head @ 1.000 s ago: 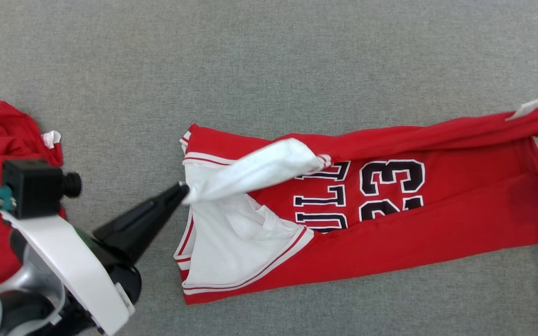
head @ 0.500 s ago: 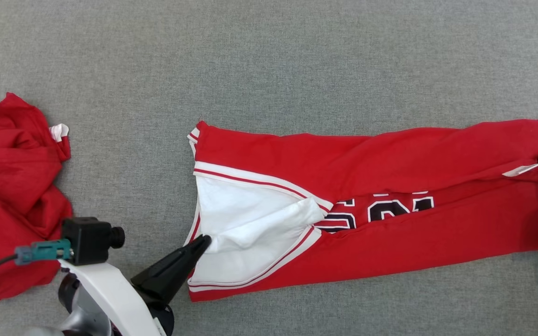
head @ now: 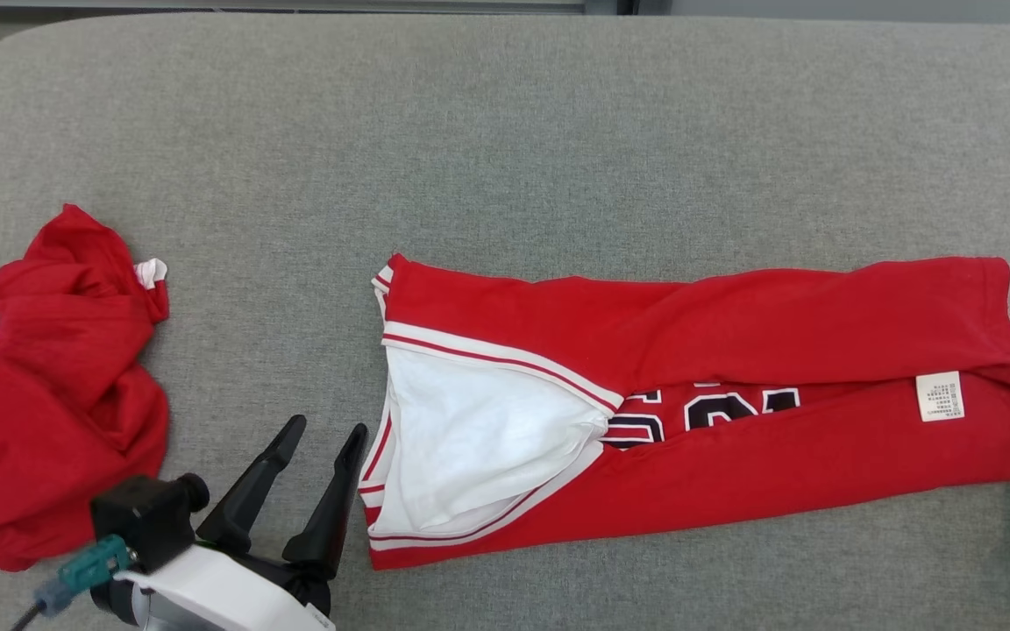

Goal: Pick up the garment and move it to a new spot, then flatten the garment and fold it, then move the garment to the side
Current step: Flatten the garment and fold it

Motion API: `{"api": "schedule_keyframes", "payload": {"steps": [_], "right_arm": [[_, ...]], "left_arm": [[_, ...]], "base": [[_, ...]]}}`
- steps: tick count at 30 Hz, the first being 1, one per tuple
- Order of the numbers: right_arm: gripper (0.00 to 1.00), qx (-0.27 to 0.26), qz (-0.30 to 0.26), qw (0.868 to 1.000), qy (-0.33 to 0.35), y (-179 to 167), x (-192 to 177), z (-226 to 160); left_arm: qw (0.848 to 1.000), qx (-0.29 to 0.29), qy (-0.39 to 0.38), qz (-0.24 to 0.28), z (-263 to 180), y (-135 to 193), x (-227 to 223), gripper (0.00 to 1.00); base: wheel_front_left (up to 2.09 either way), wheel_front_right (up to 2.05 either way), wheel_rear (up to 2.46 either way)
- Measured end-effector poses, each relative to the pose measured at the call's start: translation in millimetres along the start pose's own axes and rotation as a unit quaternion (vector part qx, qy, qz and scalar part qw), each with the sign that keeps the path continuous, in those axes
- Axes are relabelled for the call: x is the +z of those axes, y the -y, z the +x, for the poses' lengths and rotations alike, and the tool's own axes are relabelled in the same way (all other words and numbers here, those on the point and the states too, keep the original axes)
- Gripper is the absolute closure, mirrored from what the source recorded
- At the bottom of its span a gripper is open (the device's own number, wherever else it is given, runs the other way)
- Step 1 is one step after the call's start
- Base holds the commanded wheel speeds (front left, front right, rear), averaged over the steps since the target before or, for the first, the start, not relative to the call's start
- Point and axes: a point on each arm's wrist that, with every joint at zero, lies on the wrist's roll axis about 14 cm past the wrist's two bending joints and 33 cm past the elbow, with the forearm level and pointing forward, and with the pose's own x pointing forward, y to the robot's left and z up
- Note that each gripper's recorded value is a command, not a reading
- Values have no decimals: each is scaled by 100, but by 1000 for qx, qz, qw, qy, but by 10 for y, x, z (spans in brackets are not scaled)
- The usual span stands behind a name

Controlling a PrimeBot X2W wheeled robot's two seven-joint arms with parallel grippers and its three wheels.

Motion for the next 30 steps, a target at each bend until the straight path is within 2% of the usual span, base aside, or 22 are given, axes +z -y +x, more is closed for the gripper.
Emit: {"api": "schedule_keyframes", "payload": {"steps": [3, 5, 9, 13, 17, 20, 28, 29, 30], "right_arm": [[0, -9, 21, 999, 40, 3, 48, -75], [0, -14, 42, 998, 49, -14, 20, -67], [0, -21, 67, 996, 59, -59, 55, 74], [0, -36, 36, 997, 50, -48, 149, 273], [0, -56, -15, 998, -24, 3, -63, 379], [0, -51, -38, 997, -52, -82, -164, 436], [0, -45, -61, 993, -94, -166, -360, 435], [2, -44, -63, 992, -98, -172, -375, 431], [18, -43, -64, 992, -98, -183, -378, 429]], "left_arm": [[996, 35, 73, 36, -55, -77, 121, 0], [990, 57, 126, 36, -99, -105, 214, 0], [979, 118, 162, 42, -200, -286, 192, 0], [973, 141, 169, 66, -251, -314, 149, 0], [970, 133, 186, 84, -285, -187, 177, 0], [966, 136, 197, 102, -331, -150, 212, 0], [959, 152, 205, 122, -428, -159, 214, 0], [959, 152, 204, 123, -437, -158, 207, 0], [959, 151, 204, 124, -442, -153, 203, 0]], "base": [[0, 0, 0], [0, 0, 0], [0, 0, 0], [0, 0, 0], [0, 0, 0], [0, 0, 0], [0, 0, 0], [0, 0, 0], [0, 0, 0]]}}
